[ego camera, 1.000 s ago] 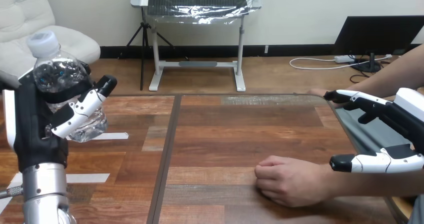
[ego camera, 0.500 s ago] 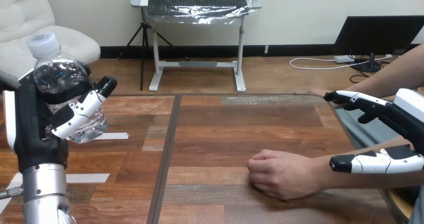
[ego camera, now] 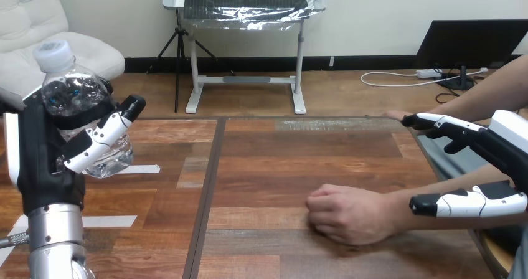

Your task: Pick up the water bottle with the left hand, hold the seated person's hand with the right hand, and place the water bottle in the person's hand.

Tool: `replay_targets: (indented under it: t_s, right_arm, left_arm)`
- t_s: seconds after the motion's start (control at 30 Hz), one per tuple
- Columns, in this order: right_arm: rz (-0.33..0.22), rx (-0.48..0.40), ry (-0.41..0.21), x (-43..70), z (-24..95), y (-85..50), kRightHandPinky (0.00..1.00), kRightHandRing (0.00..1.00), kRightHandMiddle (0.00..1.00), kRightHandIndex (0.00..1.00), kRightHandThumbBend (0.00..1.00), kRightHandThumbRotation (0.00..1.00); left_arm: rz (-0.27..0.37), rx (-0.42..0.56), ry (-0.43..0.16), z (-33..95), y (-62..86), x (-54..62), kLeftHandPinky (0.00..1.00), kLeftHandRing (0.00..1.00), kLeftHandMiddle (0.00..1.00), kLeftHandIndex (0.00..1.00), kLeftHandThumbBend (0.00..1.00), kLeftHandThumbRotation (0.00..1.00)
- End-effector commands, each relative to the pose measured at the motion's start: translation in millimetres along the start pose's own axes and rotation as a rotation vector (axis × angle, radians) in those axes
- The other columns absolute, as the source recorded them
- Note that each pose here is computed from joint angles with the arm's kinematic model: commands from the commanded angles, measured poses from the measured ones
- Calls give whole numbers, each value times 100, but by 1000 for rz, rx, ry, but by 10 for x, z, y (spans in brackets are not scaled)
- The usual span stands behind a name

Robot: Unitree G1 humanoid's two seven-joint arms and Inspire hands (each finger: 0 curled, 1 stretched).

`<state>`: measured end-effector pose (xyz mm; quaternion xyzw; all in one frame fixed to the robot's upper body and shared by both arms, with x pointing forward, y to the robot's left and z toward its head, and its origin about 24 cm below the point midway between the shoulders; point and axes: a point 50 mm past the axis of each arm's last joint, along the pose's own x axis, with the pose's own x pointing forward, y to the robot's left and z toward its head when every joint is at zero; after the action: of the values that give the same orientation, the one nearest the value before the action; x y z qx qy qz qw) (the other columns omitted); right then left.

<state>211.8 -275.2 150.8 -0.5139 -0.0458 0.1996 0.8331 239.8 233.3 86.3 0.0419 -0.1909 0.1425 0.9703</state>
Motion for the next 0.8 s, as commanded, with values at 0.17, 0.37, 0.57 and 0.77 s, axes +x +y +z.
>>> replay_targets:
  t_s: [0.17,0.37,0.57,0.77]
  right_arm:
    - [-64,-18,-61,56,82,-113,78,87,90,90,100,73]
    - [-65,-15,-70,59,85,-110,80,87,90,90,100,73]
    - [-68,-24,-85,64,89,-101,82,87,89,90,100,73]
    - [-59,-29,-88,70,91,-95,85,88,90,90,100,73]
  left_arm:
    - [-14,-27,-109,195,-63,136,24,29,34,40,59,0]
    - [-12,-15,-108,195,-61,137,24,29,34,40,59,0]
    - [-12,-16,-108,191,-60,134,24,29,34,40,59,0]
    - [-15,-17,-111,190,-61,131,24,29,34,40,59,0]
